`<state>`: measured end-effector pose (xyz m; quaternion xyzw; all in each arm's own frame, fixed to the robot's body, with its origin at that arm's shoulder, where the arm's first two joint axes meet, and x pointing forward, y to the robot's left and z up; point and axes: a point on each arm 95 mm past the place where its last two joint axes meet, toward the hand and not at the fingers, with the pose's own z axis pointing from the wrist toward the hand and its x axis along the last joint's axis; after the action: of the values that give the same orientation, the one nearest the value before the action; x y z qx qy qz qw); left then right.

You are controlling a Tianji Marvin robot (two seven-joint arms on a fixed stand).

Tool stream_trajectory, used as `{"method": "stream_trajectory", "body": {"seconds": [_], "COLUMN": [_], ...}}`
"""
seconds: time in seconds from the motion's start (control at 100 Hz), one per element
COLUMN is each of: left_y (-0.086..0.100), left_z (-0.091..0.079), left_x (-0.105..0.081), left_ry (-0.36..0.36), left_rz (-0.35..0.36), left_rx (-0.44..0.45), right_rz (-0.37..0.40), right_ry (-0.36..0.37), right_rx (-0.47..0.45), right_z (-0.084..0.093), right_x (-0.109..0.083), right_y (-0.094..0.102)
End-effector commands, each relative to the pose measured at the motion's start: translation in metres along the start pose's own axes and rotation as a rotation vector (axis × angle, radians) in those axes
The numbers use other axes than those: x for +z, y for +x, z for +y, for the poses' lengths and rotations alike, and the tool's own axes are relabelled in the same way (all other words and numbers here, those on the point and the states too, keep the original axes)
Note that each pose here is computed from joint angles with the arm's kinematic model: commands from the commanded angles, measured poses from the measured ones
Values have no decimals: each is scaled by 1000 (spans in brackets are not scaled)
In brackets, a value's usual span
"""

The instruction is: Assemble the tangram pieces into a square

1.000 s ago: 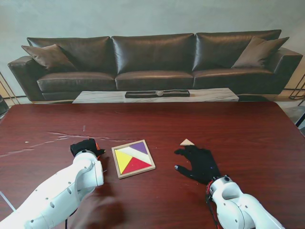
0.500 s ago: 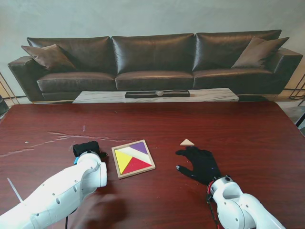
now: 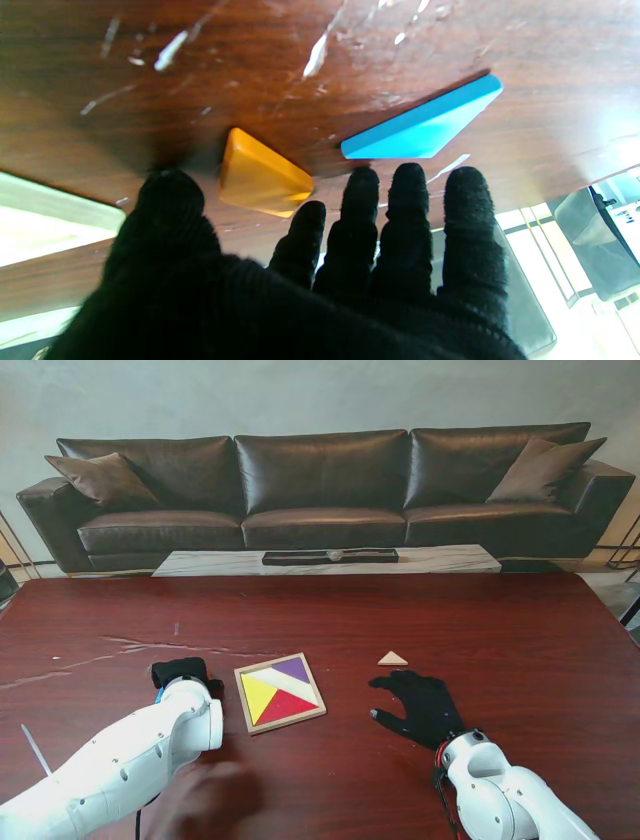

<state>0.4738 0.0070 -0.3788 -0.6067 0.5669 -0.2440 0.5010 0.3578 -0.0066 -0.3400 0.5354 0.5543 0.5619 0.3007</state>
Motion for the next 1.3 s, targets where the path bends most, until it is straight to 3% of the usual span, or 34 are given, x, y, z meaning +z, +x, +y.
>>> {"method": "stream_trajectory", "body": {"seconds": [0.0, 1.29], "left_y": [1, 5], "left_z": [6, 19], "left_x": [1, 4], "left_ry": [-18, 14], "left_rz": [10, 81], "left_rx": [6, 35], "right_rz": [-1, -10], "right_ry": [7, 36], "right_rx": [5, 1], "right_z": [-2, -5], "right_x": [-1, 1], "right_y": [2, -2]}}
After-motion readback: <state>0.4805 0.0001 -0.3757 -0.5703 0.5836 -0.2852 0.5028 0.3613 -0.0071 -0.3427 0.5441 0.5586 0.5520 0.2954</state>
